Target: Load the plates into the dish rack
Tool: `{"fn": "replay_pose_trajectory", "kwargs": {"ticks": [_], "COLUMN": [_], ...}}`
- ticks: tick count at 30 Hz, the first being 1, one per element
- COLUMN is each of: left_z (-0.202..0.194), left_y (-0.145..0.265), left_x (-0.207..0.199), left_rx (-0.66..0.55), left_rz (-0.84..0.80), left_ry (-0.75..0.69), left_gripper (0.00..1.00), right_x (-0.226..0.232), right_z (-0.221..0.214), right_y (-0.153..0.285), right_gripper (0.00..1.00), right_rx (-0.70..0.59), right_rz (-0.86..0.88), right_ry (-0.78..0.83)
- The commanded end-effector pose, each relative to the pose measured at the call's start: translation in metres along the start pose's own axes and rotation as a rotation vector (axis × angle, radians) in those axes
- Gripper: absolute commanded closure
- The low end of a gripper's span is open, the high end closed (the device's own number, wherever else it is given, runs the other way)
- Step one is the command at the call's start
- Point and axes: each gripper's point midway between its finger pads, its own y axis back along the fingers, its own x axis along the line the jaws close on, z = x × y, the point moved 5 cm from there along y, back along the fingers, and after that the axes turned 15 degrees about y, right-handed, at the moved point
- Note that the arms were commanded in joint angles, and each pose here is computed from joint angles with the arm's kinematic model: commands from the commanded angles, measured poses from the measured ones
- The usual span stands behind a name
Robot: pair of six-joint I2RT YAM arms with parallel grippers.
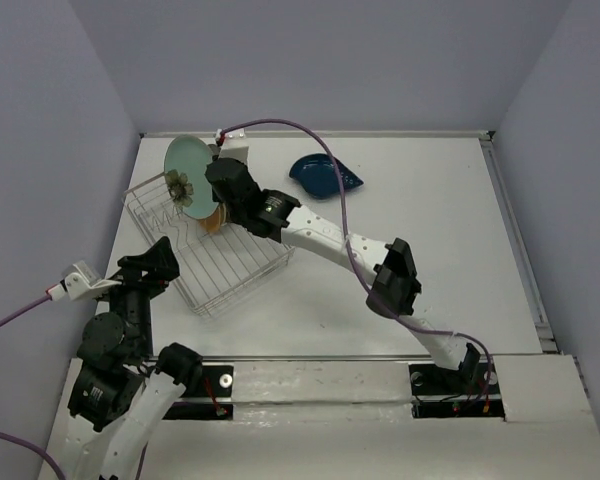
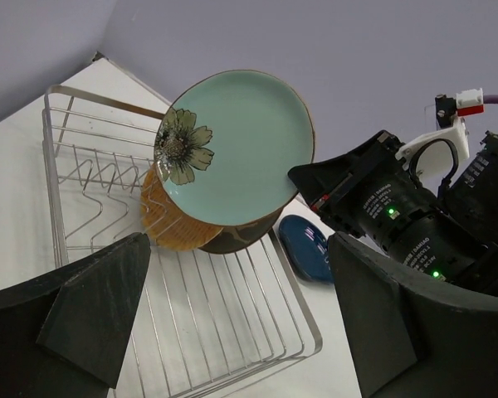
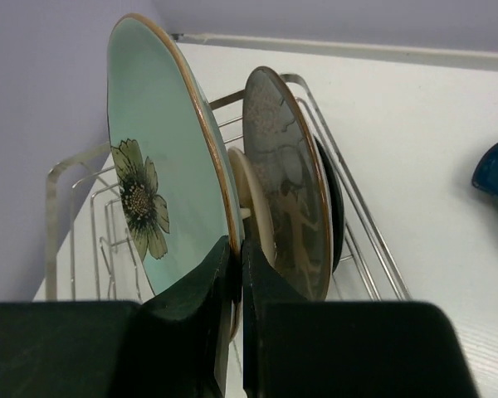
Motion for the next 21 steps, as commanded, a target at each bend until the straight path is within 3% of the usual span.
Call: {"fn": "replay_pose_trajectory", "kwargs": {"ticks": [1,21], "left_z": [0.015,0.012], "left_y": [0.004,0.003], "left_x": [-0.009,-0.009], "left_rx": [-0.045,-0.033], "left_rz": [-0.022,-0.025], "left_ry": [0.046,0.044], "left_gripper": [0.01,0.01], "right_x": [-0.006,0.029], "right_z": [0.093,0.026], "right_y": [0.026,0.001], "right_gripper": [0.93,0.93], "right_rx": [-0.287,-0.262], "right_rz": [-0.13,-0.205], "right_ry": [-0.08,0.093]}}
